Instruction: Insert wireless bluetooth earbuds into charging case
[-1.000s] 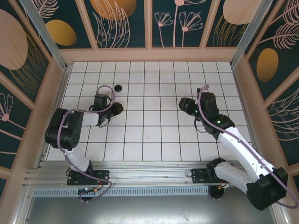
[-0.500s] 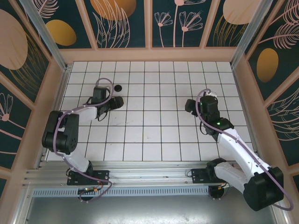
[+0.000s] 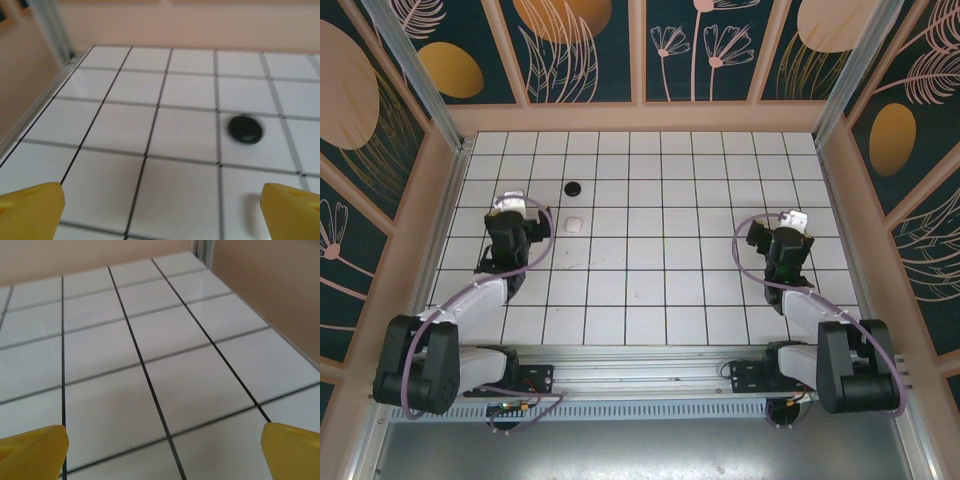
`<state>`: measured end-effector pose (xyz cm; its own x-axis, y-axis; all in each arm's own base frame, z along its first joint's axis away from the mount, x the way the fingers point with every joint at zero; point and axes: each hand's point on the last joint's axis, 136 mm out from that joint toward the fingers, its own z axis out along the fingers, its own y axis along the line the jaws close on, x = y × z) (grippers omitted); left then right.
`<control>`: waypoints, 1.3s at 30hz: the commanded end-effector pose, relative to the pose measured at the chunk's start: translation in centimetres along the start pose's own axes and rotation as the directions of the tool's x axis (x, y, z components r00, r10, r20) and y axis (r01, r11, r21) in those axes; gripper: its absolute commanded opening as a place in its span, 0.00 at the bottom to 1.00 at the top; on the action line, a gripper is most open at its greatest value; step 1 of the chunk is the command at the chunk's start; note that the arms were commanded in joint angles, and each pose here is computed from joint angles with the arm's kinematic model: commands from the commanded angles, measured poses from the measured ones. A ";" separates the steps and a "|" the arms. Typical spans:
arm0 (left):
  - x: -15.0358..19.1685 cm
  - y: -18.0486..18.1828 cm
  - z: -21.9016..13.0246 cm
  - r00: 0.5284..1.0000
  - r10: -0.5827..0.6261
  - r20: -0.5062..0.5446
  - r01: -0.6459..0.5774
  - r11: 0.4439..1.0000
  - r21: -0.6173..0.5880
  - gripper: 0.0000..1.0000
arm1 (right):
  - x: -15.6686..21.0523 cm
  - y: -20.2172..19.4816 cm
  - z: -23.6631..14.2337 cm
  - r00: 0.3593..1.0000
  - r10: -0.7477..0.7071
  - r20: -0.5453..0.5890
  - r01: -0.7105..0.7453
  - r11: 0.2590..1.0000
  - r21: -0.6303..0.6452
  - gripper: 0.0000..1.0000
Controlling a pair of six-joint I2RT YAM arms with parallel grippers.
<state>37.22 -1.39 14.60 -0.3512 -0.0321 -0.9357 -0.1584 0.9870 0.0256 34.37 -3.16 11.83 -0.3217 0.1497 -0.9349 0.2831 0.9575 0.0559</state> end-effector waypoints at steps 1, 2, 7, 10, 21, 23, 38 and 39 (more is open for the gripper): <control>-2.5 1.8 -0.3 0.983 -0.002 0.185 0.019 0.996 -0.088 0.99 | -4.5 1.6 -0.4 0.974 0.035 0.226 -0.009 0.993 -0.116 0.99; -2.0 1.6 -0.3 0.980 -0.010 0.196 0.025 0.997 -0.075 0.98 | -4.4 1.7 -0.3 0.970 0.038 0.239 -0.007 0.991 -0.130 0.99; -0.8 2.2 -0.8 0.964 -0.026 0.264 0.050 0.995 -0.083 0.99 | -2.9 0.5 0.4 0.960 0.092 0.265 -0.053 0.987 -0.149 0.99; -1.2 2.2 -2.0 0.941 0.006 0.338 0.012 0.999 -0.052 0.99 | -1.5 0.4 0.7 0.962 0.102 0.255 -0.056 0.981 -0.183 0.99; 0.0 2.7 0.9 0.963 -0.043 0.265 0.041 0.999 0.011 0.98 | -1.1 2.4 2.3 0.980 0.032 0.195 0.012 0.975 -0.224 0.99; 0.2 2.8 2.3 0.975 -0.070 0.212 0.061 0.997 0.052 0.99 | -1.2 2.4 2.3 0.980 0.032 0.197 0.013 0.974 -0.224 0.99; 0.7 3.5 1.2 0.961 -0.086 0.263 0.080 0.996 0.034 0.99 | -1.1 2.4 2.3 0.980 0.031 0.195 0.014 0.974 -0.224 0.99; 0.6 3.5 1.2 0.961 -0.085 0.264 0.079 0.996 0.035 0.99 | -1.1 2.5 2.3 0.980 0.030 0.195 0.015 0.974 -0.225 0.99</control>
<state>37.57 2.23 12.89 -0.1176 -0.0544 -0.9916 -0.1576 0.9869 -0.0354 37.04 -2.13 10.89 -0.1751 0.1357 -0.9752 0.1031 0.9875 0.1189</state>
